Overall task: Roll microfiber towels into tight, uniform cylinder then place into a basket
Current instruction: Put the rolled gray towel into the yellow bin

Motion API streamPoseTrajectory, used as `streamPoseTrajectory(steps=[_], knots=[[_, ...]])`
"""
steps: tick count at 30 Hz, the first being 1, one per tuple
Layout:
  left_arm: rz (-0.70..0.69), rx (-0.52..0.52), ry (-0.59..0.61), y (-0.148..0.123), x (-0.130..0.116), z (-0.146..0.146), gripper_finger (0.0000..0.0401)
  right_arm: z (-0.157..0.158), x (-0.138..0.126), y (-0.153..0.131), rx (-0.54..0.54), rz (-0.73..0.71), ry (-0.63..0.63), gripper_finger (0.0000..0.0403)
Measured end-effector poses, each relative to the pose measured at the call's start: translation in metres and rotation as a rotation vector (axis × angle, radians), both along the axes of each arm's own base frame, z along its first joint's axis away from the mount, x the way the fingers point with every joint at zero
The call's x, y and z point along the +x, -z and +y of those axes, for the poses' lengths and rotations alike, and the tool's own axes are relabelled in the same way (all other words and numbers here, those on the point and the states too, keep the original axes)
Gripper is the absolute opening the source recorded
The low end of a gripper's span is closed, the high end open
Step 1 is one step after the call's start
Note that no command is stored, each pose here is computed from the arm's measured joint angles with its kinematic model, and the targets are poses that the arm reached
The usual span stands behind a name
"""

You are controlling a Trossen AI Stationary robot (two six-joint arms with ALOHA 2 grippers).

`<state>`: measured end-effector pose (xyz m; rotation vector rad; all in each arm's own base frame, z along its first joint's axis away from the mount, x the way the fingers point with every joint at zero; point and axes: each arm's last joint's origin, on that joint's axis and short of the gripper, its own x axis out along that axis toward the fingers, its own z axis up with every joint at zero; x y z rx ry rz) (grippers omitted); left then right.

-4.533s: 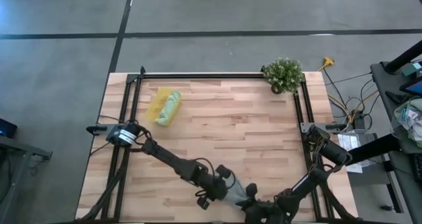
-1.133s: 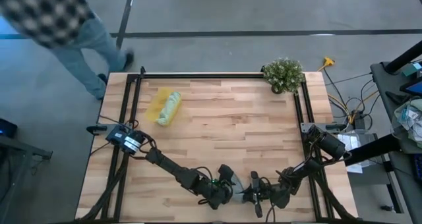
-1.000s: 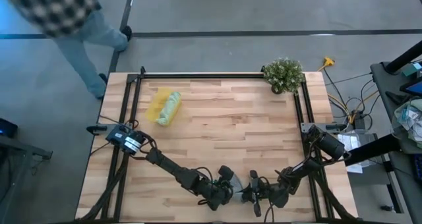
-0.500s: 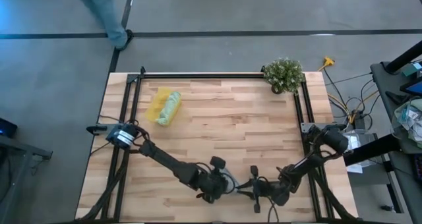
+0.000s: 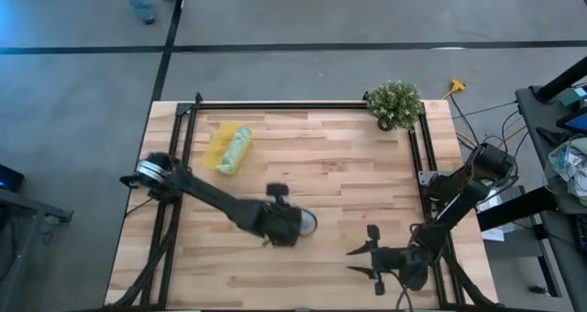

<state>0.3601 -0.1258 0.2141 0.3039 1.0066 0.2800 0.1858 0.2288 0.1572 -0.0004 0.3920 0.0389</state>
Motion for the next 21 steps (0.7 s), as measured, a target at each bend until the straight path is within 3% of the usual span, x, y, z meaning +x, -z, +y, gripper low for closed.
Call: streamPoseTrajectory(steps=[6,13,21], knots=[[-0.109,0.009,-0.233,-0.034,-0.043,0.063,0.0003,0.010,-0.012,0.010,-0.026,0.023,-0.056,0.0150],[-0.176,0.126,-0.523,-0.057,-0.106,0.128,0.0003,0.013,-0.010,0.034,-0.050,0.064,-0.026,0.0131],[-0.091,0.180,-0.730,-0.056,-0.141,0.167,0.0002,0.015,-0.008,0.049,-0.071,0.080,-0.022,0.0115]])
